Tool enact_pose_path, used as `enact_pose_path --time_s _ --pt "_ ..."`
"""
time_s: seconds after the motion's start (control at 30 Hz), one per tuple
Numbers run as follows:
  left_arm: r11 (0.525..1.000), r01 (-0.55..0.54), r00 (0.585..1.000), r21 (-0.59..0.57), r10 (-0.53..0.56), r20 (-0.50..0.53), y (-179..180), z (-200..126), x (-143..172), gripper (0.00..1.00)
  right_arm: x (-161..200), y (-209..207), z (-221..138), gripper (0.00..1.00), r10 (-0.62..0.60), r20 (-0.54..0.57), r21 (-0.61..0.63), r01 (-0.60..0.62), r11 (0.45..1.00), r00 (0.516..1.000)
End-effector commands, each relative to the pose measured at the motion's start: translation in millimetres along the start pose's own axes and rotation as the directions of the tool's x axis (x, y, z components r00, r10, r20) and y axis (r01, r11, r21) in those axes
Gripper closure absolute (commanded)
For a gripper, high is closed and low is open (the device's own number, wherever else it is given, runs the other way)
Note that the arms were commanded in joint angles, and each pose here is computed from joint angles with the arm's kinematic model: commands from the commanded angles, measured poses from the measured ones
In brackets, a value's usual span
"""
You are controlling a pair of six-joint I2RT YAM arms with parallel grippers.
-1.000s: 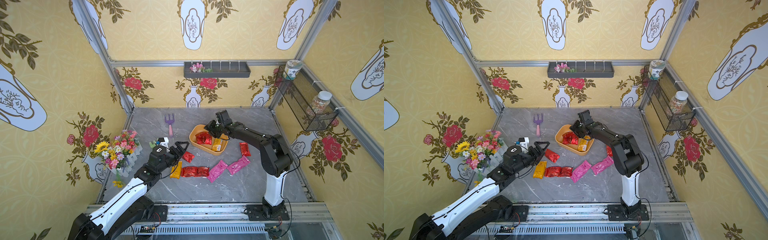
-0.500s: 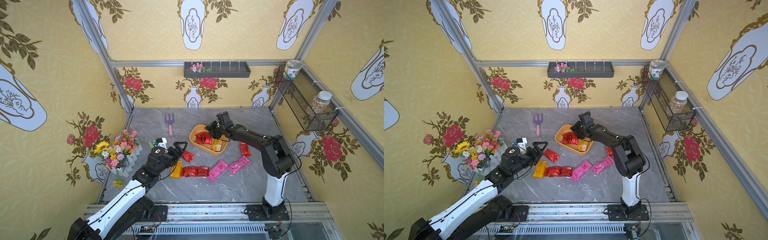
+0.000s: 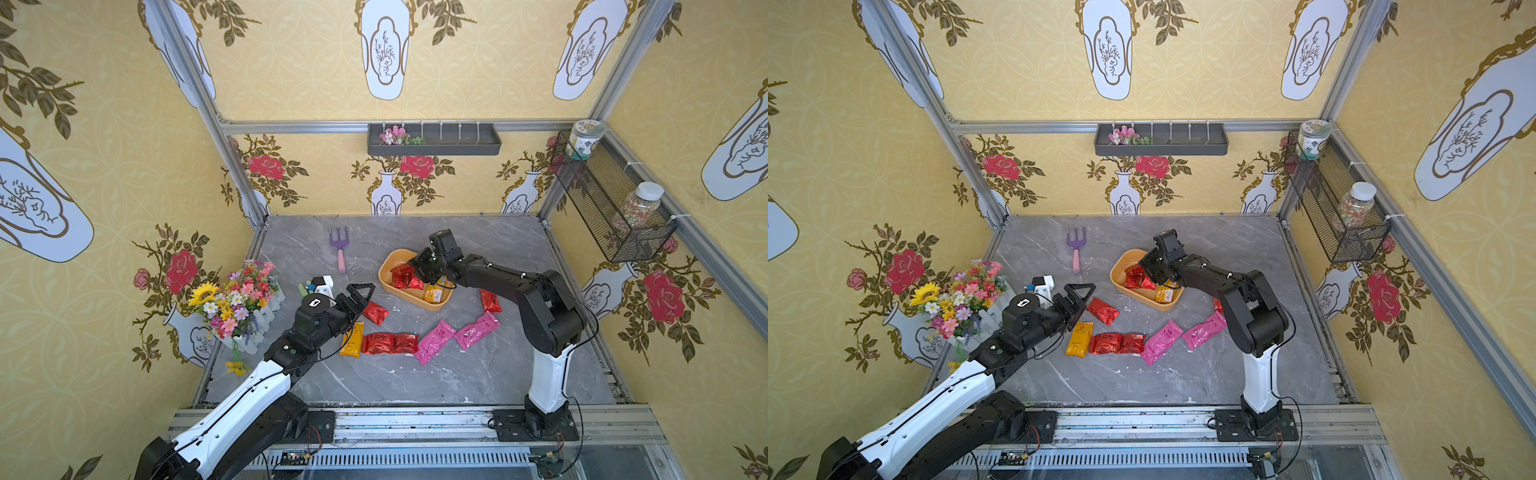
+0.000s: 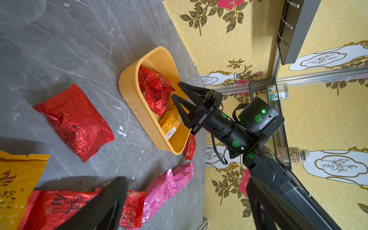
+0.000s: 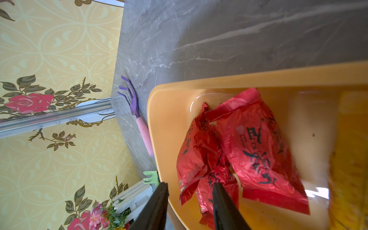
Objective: Take the tea bags out of the storage box
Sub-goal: Pick up the tea bag from the storage box.
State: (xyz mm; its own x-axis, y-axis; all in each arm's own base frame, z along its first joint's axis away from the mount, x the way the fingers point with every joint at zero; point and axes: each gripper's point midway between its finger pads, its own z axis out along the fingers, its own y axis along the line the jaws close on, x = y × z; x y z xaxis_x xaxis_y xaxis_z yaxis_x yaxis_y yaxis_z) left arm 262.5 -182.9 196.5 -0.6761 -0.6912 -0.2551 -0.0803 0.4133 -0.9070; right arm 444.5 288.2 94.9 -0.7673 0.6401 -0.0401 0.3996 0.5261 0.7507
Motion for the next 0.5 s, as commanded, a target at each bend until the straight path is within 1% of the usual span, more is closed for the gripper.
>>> enact_pose_path --time_s 0.0,0.13,0.2,0.37,0.47 --pt "1.000 -0.008 1.000 -0.016 0.008 0.005 6.3 -1.8 0.5 0.01 -4.3 12.9 4.7 0.60 0.005 0.013 -0.053 -0.004 0.999 1.000" --pt "1.000 -0.006 1.000 -0.024 0.006 0.005 9.4 -3.1 1.0 0.00 -4.6 10.0 10.7 0.65 0.013 0.007 -0.050 -0.013 0.999 1.000" --pt "1.000 -0.006 1.000 -0.024 0.007 0.009 9.7 -3.8 0.5 0.00 -4.4 8.3 12.8 0.68 0.017 0.005 -0.048 -0.016 0.999 1.000" --pt "1.000 -0.007 1.000 -0.025 0.007 0.010 10.2 -4.2 -0.1 0.00 -2.6 7.8 12.7 0.81 0.021 0.000 -0.048 -0.021 0.999 1.000" --pt "1.000 -0.006 1.000 -0.026 0.006 0.009 10.5 -3.2 0.0 0.00 -1.3 8.5 9.8 0.91 0.021 0.000 -0.051 -0.021 0.998 1.000"
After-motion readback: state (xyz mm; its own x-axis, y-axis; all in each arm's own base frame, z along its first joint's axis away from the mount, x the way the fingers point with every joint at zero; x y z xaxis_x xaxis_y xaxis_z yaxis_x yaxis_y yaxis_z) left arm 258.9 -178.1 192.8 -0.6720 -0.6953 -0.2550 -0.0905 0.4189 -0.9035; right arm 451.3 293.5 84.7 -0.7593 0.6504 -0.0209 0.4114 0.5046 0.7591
